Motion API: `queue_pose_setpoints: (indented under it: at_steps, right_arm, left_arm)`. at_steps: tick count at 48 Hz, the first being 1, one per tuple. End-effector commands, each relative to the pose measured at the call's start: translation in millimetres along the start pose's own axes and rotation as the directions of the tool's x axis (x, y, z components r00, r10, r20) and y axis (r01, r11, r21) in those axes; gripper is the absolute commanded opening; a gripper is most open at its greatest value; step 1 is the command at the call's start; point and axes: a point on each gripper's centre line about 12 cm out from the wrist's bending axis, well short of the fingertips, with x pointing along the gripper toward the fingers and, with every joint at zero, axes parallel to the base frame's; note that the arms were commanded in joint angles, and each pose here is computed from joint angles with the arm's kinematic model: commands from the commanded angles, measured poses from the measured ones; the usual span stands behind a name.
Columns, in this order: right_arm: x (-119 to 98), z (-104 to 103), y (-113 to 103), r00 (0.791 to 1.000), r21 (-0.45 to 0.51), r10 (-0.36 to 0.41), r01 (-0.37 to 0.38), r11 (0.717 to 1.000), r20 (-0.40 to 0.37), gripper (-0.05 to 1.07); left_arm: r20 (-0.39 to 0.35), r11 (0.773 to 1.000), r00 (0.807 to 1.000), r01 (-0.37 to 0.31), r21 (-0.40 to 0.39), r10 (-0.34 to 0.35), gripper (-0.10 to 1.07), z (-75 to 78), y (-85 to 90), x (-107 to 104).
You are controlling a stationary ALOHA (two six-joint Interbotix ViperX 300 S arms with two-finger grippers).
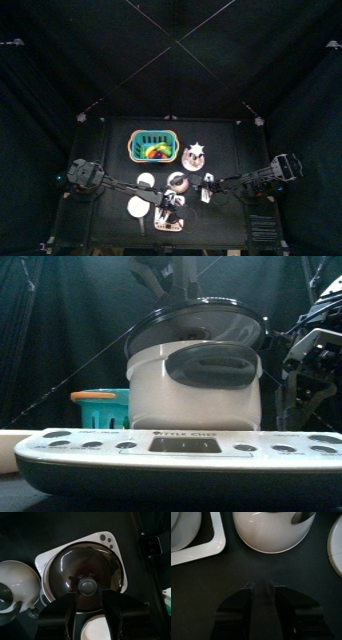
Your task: Place pot lid on pot
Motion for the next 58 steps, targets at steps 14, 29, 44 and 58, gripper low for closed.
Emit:
queue_pose_setpoints:
  at_steps: [14,29,44,58]
  right_arm:
    - [-4.0,5.2,1.1,1.000,0.008,0.010,-0.011,1.000,0.023,0.71]
    - [-4.0,5.3,1.3,1.000,0.008,0.012,-0.012,1.000,0.024,0.71]
    - [-4.0,5.3,1.3,1.000,0.008,0.012,-0.012,1.000,0.024,0.71]
    - [-4.0,5.3,1.3,1.000,0.008,0.012,-0.012,1.000,0.024,0.71]
  left_arm:
    - [0.037,0.999,0.999,-0.029,-0.018,0.030,0.72,5.9,15.5,-15.1]
    - [0.014,0.999,0.999,-0.028,-0.018,0.028,0.74,1.5,18.2,-8.8]
    - [0.002,0.999,1.000,-0.019,-0.027,0.019,0.76,-1.6,18.4,-6.5]
    - [-0.004,0.999,1.000,-0.014,-0.040,0.014,0.83,-2.6,20.5,-7.1]
